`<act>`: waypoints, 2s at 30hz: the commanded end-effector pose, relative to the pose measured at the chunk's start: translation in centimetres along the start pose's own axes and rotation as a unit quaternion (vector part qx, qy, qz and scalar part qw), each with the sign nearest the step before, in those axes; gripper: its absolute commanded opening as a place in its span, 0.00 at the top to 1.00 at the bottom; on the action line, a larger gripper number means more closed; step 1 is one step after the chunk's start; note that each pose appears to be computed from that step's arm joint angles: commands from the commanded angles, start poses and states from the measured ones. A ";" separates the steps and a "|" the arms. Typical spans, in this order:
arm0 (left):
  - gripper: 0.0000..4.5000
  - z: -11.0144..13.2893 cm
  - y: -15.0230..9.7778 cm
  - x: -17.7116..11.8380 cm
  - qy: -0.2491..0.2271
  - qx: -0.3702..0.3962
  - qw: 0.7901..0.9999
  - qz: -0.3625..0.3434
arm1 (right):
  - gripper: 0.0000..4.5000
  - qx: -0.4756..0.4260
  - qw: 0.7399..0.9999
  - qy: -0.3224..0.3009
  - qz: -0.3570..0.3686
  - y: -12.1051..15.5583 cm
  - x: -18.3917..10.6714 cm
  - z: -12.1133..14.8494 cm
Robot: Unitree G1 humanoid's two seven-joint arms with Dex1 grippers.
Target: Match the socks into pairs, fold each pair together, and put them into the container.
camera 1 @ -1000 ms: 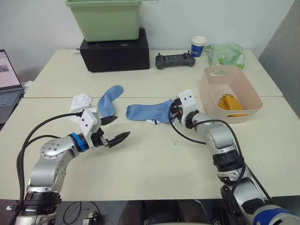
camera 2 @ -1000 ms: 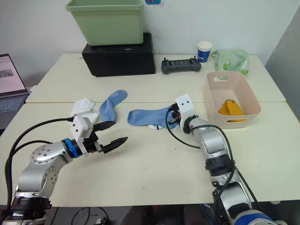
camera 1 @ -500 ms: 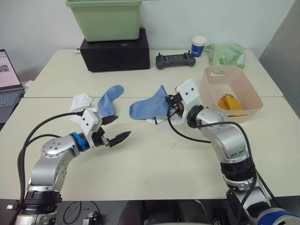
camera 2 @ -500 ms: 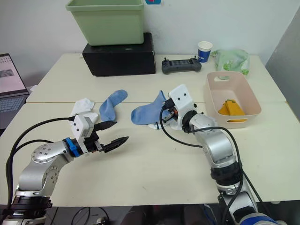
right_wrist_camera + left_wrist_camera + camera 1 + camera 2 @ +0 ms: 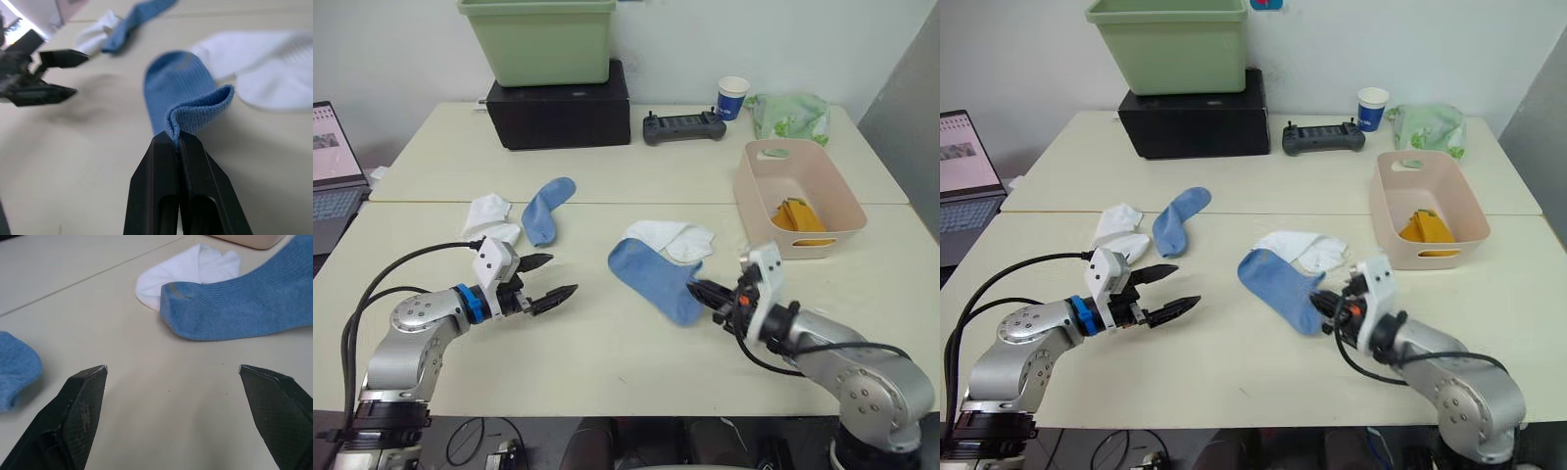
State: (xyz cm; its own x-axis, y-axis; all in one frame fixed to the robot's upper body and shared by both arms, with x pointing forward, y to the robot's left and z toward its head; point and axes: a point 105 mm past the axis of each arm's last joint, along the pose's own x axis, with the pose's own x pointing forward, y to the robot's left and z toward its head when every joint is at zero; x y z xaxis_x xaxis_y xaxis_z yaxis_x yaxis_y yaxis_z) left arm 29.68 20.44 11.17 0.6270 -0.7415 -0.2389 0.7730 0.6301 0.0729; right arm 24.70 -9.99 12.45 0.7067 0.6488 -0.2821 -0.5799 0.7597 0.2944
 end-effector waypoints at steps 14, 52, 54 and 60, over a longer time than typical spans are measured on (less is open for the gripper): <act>0.13 1.5 -2.9 10.5 0.032 0.028 0.998 -0.050 | 1.00 -0.029 0.997 0.035 -0.065 -1.5 -1.9 -2.7; 1.00 -4.4 -8.1 -3.7 0.037 -0.175 0.979 0.094 | 1.00 -0.074 0.991 0.095 0.054 1.9 0.0 -4.7; 1.00 -4.8 -8.3 -3.4 0.042 -0.171 0.980 0.088 | 1.00 -0.073 0.992 0.096 0.042 1.4 -0.2 -4.8; 1.00 -4.7 -8.6 -2.4 0.046 -0.155 0.985 0.055 | 1.00 -0.076 0.992 0.098 0.008 0.1 -1.0 -4.4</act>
State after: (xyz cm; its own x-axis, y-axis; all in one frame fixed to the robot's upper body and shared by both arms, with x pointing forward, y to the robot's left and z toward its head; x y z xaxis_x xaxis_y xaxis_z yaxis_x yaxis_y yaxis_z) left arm 21.22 18.06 6.30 0.6942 -0.6375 -0.3341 0.6040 0.7685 -0.2113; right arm 22.05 -9.87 7.84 0.5845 0.6607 -0.4709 -0.6594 0.7250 0.1988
